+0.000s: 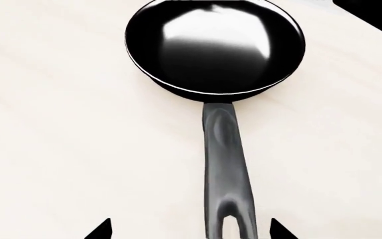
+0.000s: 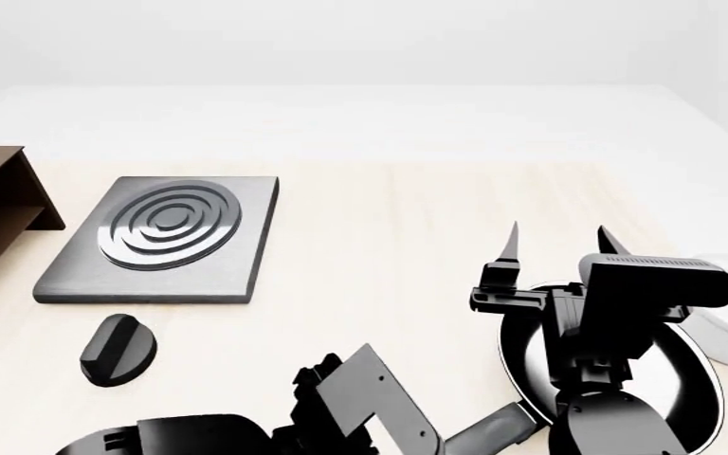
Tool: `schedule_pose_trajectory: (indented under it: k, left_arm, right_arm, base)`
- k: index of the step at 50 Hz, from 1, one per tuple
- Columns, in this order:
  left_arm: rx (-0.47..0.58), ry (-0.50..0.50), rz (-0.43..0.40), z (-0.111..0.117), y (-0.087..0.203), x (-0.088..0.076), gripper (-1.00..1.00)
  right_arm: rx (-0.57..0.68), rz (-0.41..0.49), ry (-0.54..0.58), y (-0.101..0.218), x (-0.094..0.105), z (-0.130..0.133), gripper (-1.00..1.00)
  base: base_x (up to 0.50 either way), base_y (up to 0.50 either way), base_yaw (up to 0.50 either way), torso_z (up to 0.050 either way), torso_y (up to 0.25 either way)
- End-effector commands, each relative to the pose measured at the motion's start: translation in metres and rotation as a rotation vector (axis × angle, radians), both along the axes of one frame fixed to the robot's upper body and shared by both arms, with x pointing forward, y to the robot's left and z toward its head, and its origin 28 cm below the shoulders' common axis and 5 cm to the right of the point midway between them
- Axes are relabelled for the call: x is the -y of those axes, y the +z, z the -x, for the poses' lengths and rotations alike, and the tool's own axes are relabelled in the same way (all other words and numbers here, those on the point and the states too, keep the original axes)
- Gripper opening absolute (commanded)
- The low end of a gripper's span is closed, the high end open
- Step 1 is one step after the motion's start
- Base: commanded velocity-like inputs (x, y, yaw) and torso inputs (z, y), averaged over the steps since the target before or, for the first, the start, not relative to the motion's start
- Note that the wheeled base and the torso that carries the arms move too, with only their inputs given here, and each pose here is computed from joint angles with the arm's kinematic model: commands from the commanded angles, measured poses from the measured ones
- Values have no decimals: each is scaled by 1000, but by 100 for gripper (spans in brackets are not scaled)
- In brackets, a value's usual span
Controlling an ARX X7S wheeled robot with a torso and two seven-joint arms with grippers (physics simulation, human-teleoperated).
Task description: Put the frying pan on top of the cabinet.
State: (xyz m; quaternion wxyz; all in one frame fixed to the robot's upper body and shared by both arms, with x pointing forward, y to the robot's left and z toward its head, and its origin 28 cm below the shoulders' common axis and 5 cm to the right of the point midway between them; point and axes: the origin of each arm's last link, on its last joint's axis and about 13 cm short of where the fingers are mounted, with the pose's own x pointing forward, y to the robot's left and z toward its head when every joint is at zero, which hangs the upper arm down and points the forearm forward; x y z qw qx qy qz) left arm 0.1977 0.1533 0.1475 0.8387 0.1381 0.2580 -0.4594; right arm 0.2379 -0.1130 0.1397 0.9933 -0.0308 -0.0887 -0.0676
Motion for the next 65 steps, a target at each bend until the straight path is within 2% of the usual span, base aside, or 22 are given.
schedule_pose_trajectory:
  k: [1, 15, 36, 43, 44, 49, 56, 58, 62, 65]
  left_arm:
    - [-38, -17, -38, -5, -4, 19, 100]
    - [-74, -41, -103, -20, -23, 39, 100]
    - [-205, -104, -139, -4, -58, 47, 100]
    - [-233, -69, -141, -8, -62, 46, 100]
    - [-233, -64, -139, -8, -63, 46, -100]
    - [-227, -9, -151, -15, -64, 45, -100]
    - [-210, 13, -142, -19, -60, 43, -100]
    - [-144, 38, -146, -21, -58, 41, -100]
    - [-111, 70, -152, -27, -49, 34, -100]
    - [-61, 131, -156, -36, -43, 26, -100]
  right_arm:
    - [-1, 2, 2, 0, 0, 0, 100]
    - [7, -3, 1, 1, 1, 1, 100]
    - [9, 1, 6, 1, -1, 2, 100]
    - [9, 1, 8, 1, -1, 1, 100]
    - [8, 1, 8, 1, -1, 2, 100]
    - [9, 2, 10, 1, -2, 2, 100]
    - [7, 3, 12, 1, -2, 1, 100]
    - [7, 3, 12, 1, -2, 1, 100]
    - [10, 0, 11, 2, -2, 2, 100]
    - [12, -5, 10, 2, -1, 3, 100]
  base:
    - [0, 0, 0, 0, 0]
    - [0, 0, 0, 0, 0]
    - [0, 0, 0, 0, 0]
    - [0, 0, 0, 0, 0]
    - [0, 0, 0, 0, 0]
    - [0, 0, 0, 0, 0]
    - [0, 0, 0, 0, 0]
    - [0, 0, 0, 0, 0]
    - [0, 0, 0, 0, 0]
    - [0, 0, 0, 0, 0]
